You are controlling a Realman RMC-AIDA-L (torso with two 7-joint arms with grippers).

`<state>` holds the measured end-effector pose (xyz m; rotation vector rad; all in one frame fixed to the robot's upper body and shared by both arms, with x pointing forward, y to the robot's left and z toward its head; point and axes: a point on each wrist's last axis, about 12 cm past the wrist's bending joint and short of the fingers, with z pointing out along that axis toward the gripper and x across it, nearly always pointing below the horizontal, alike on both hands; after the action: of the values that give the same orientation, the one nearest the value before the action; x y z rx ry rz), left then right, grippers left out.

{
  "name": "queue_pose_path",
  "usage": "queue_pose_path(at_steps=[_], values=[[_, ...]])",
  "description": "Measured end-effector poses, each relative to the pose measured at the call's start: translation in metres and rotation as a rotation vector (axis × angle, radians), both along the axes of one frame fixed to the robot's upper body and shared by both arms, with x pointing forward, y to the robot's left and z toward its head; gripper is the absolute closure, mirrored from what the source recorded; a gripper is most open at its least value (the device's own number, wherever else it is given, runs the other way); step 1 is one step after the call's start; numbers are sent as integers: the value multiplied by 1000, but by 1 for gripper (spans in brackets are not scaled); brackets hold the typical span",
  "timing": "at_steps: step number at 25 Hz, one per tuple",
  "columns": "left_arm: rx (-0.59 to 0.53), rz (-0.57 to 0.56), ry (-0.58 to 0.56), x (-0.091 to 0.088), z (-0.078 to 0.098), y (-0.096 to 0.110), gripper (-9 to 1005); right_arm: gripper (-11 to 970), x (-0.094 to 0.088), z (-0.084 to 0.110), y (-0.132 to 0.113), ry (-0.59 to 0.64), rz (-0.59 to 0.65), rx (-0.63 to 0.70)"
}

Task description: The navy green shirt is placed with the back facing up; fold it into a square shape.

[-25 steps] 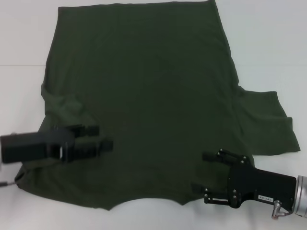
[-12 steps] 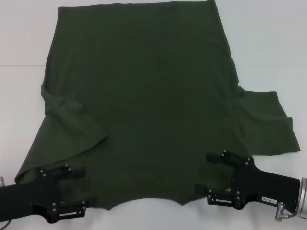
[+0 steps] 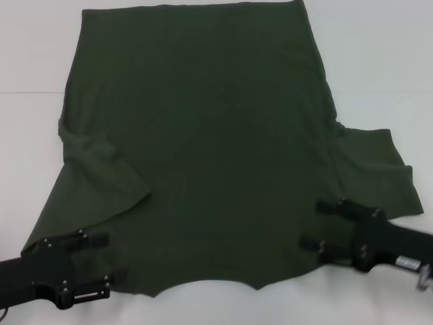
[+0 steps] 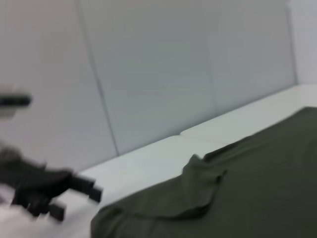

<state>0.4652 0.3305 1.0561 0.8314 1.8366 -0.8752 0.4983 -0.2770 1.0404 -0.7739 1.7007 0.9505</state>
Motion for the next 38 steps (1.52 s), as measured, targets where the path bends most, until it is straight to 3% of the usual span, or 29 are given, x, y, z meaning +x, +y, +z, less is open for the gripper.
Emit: queue_pose_path(at_steps=[8,13,21,26,30,38], values=[[-4,-21,0,0,2,-2,190,52,32,55,-55,442,-215,63],[-2,-30,-1,1,2,-2,190,52,46,84,-77,652,-348,70],[3,-53,-6,4,5,-3,190,61,76,114,-89,849,-598,-141],[3,-59,-3,4,4,-4,190,71,89,119,-88,862,-694,-275],[4,-61,-1,4,4,-4,190,79,95,115,-82,862,-701,-309],[10,-65,9,3,2,-6,190,94,102,91,-79,886,-716,-315]])
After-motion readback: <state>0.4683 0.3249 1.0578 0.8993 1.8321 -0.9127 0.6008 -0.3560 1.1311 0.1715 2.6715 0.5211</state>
